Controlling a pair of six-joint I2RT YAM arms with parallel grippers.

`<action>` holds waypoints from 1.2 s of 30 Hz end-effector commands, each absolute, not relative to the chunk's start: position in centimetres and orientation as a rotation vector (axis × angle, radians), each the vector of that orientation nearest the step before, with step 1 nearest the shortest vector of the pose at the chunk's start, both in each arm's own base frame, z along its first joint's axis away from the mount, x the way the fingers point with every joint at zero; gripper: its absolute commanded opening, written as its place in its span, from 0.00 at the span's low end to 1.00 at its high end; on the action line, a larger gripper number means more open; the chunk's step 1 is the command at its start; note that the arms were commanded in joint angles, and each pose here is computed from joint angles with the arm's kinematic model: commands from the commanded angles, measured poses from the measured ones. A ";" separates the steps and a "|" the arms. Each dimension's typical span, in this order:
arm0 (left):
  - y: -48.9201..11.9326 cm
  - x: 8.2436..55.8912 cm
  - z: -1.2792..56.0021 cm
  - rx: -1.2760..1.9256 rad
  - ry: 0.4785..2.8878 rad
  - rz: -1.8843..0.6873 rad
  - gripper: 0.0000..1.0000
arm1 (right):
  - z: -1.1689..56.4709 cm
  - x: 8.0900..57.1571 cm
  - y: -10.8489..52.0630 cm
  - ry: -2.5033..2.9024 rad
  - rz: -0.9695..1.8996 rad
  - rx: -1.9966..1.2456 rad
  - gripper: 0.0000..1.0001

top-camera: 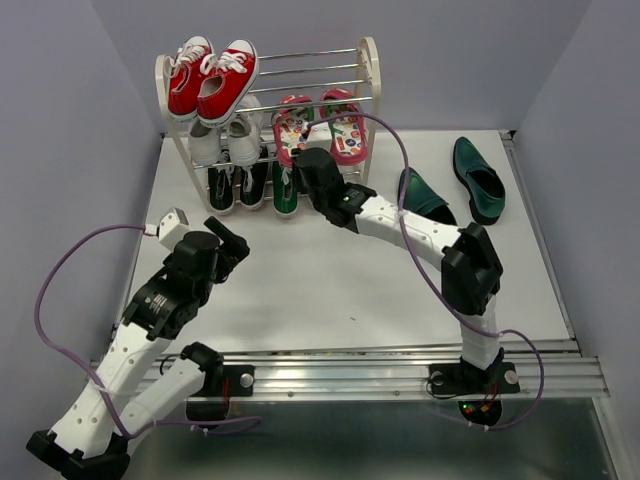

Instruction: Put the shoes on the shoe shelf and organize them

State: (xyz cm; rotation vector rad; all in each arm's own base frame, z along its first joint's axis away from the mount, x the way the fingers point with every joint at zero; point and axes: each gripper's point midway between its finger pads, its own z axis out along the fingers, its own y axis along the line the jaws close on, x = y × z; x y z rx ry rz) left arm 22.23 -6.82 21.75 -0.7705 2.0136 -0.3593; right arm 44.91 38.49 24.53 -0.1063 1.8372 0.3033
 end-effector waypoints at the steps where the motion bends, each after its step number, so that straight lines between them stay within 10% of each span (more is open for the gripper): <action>1: -6.8 22.4 22.0 -0.774 1.993 -0.370 0.99 | 25.7 46.2 38.1 1.793 0.256 -0.054 0.40; 12: -6.9 21.9 22.1 -0.767 2.005 -0.388 0.99 | 24.1 44.8 36.0 1.845 0.189 -0.063 0.52; 19: -7.5 21.6 22.3 -0.744 2.027 -0.427 0.99 | 23.9 38.8 32.3 1.956 0.278 -0.115 0.98; 36: -12.7 23.6 18.6 -0.590 2.136 -0.603 0.99 | 17.7 25.3 10.3 2.226 -0.090 0.390 1.00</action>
